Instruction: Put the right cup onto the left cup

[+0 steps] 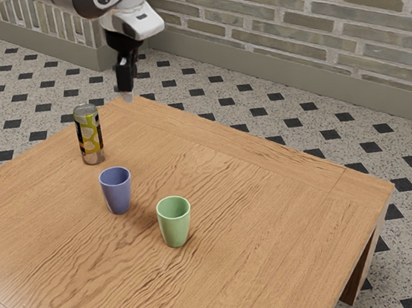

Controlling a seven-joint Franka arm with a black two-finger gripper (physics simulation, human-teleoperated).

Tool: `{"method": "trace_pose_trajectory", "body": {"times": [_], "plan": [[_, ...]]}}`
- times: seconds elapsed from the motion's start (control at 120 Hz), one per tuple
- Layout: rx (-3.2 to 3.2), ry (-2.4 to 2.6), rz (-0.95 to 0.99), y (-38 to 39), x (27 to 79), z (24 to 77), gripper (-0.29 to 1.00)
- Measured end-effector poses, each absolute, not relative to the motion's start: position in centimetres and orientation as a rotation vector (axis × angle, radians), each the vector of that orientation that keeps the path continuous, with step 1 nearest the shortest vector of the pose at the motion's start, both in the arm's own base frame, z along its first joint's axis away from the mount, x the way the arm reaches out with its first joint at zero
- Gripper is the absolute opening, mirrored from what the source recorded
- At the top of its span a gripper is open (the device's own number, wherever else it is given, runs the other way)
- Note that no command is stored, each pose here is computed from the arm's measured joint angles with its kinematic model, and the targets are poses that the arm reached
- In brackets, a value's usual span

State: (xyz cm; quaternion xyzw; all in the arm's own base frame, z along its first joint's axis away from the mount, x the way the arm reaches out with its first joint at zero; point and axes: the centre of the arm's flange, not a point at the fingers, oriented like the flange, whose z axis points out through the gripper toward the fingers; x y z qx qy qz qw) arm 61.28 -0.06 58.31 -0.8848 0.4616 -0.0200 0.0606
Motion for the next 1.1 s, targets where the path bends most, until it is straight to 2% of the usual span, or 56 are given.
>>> {"method": "trace_pose_trajectory", "body": {"times": [0.275, 0.617, 1.017, 1.1], "plan": [[-2.650, 1.578, 0.005, -6.2, 64.0, 51.1, 0.70], [-2.620, 1.659, 0.043, -9.9, 65.8, 41.6, 0.70], [-2.643, 1.659, 0.102, -10.2, 63.8, 34.1, 0.70], [-2.645, 1.659, 0.107, -10.4, 63.3, 33.1, 0.63]]}}
